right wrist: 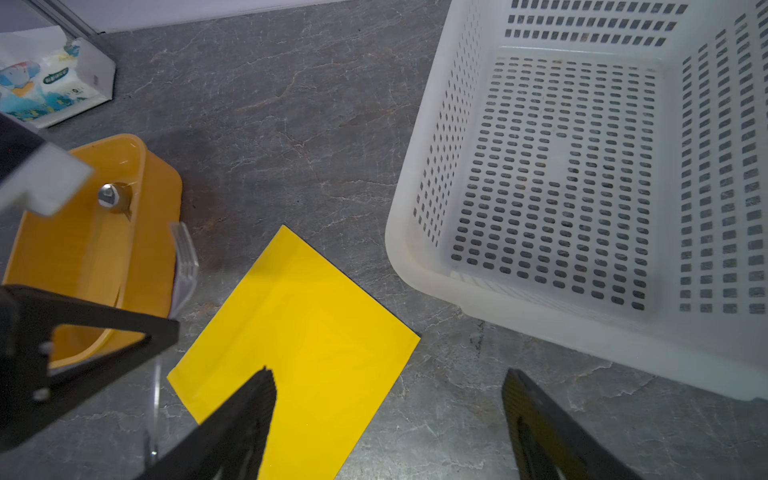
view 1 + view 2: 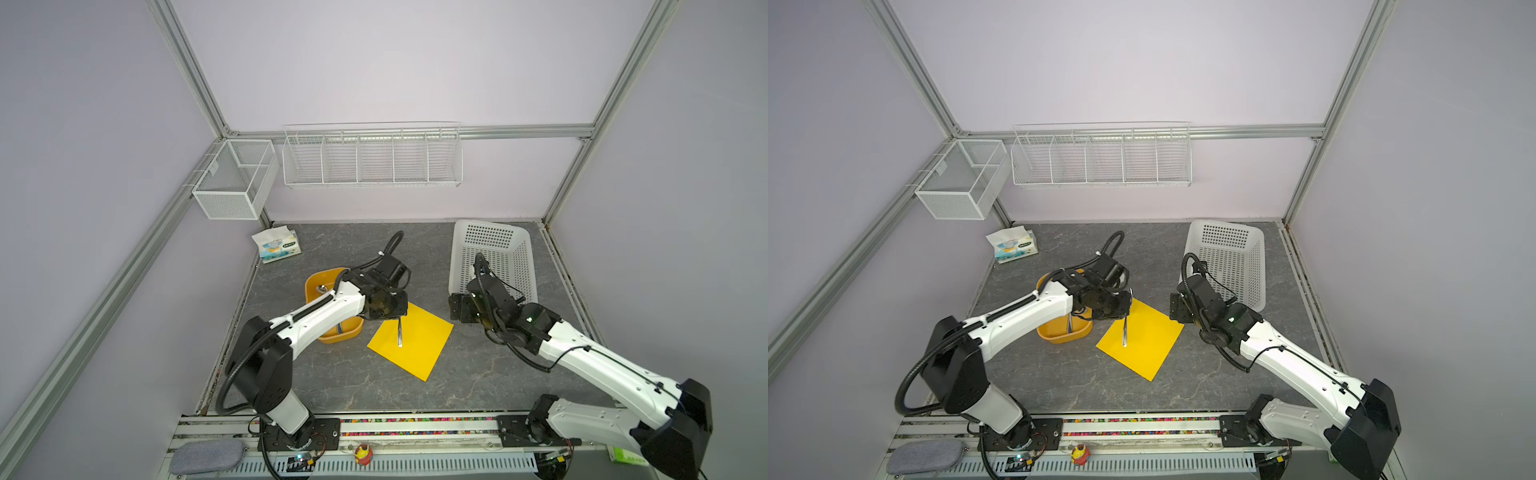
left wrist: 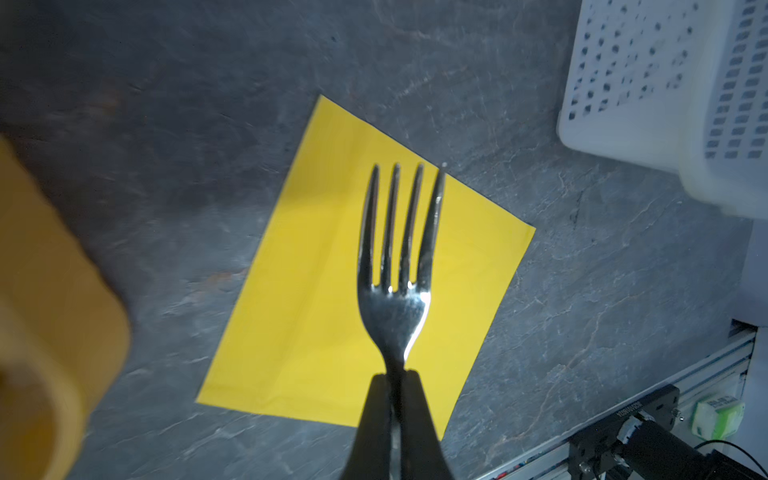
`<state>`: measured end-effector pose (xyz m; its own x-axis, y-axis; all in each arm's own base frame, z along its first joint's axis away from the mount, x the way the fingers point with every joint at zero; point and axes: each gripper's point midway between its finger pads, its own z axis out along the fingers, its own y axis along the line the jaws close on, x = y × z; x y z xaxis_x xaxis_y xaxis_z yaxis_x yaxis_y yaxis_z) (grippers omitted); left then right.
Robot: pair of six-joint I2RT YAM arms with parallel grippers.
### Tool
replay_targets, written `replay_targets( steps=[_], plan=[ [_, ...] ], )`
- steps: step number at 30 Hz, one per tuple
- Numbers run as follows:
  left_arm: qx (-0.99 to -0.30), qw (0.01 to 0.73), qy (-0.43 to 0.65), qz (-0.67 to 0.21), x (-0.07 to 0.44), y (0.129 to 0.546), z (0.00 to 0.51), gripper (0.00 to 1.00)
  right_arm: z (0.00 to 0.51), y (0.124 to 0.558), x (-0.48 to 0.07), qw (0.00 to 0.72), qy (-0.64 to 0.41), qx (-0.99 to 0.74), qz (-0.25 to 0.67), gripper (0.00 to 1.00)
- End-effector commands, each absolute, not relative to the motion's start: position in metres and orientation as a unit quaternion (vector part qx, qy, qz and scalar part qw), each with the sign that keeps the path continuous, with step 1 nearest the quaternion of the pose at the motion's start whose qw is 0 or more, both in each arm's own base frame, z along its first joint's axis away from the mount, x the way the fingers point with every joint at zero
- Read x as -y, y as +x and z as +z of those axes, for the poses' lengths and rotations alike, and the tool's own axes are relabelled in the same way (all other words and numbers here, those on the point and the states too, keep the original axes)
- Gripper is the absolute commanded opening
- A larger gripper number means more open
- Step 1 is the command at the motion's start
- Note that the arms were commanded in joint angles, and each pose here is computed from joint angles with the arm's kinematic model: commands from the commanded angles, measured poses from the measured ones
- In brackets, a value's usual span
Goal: Place the utensils on the paper napkin and roll it up
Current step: 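Carry the fork with the left gripper over the yellow napkin, then lower the fork onto the napkin with the left gripper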
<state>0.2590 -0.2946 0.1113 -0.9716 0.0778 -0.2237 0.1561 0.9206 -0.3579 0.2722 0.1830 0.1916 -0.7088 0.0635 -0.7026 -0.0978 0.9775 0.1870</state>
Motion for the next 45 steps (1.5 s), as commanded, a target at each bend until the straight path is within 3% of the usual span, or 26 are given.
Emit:
replay_targets(
  steps=[1,13,28,45],
  plan=[
    [-0.97,0.099,0.03,-0.219,0.331,0.26,0.108,0.01,0.183,0.268,-0.164,0.377,0.022,-0.922,0.085,0.89],
    [-0.978,0.072,-0.007,-0.198,0.346,0.27,0.062,0.01,0.169,0.265,-0.146,0.367,0.032,-0.927,0.077,0.89],
    [-0.987,0.076,-0.012,-0.138,0.335,0.288,0.045,0.01,0.165,0.265,-0.143,0.362,0.028,-0.928,0.077,0.89],
    [-0.989,0.063,-0.036,-0.127,0.326,0.289,0.022,0.02,0.159,0.267,-0.144,0.353,0.027,-0.932,0.071,0.89]
  ],
)
